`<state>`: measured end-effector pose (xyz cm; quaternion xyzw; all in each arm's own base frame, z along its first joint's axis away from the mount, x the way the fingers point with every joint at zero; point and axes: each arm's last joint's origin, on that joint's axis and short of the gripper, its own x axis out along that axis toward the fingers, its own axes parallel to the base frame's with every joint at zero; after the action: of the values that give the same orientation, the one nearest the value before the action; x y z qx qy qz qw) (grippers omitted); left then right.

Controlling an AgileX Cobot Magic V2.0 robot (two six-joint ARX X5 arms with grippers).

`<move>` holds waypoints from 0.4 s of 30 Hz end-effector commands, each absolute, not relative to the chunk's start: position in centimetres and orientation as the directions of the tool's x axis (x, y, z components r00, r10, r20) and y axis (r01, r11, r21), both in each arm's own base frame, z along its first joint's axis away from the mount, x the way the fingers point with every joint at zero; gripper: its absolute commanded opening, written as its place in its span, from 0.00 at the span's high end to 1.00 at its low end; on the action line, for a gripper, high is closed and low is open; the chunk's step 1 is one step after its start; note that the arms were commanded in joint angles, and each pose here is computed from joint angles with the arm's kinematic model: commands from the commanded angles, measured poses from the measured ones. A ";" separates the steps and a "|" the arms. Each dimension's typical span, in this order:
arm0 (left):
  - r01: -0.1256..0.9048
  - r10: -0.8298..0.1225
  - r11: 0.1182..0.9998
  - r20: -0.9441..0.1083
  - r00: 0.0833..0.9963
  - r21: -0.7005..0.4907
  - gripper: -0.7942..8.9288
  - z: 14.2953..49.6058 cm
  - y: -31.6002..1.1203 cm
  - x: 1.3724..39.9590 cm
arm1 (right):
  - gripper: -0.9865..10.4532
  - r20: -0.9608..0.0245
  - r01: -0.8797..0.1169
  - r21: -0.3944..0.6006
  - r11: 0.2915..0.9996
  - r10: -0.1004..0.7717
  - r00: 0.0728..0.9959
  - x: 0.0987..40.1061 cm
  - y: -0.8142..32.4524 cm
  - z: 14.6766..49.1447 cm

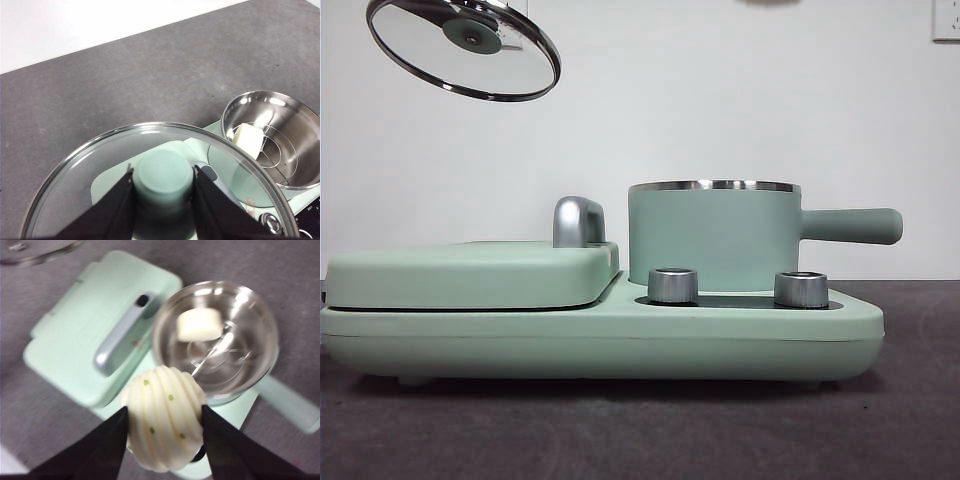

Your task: Put the buns in a small steamer

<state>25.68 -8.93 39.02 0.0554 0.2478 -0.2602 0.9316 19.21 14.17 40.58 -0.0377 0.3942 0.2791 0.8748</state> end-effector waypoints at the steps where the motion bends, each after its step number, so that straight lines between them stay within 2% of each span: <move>1: 0.525 -0.473 0.851 -0.446 0.760 -0.007 0.90 40.0 -9.0 25.5 | 0.71 -0.733 -0.548 0.110 0.829 0.440 0.519 21.7 14.9 40.1; 7: 0.525 -0.473 0.851 -0.446 0.760 -0.007 0.90 40.0 -9.0 25.5 | 0.71 -0.792 -0.529 0.080 0.845 0.376 0.481 27.0 16.0 37.0; 12: 0.525 -0.473 0.851 -0.446 0.760 -0.007 0.90 40.0 -9.0 25.5 | 0.71 -0.833 -0.523 0.073 0.849 0.341 0.436 29.7 16.9 34.0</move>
<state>25.68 -8.93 39.02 0.0554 0.2476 -0.2602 0.9316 29.34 16.44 33.81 -0.0906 0.4723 0.2466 0.8414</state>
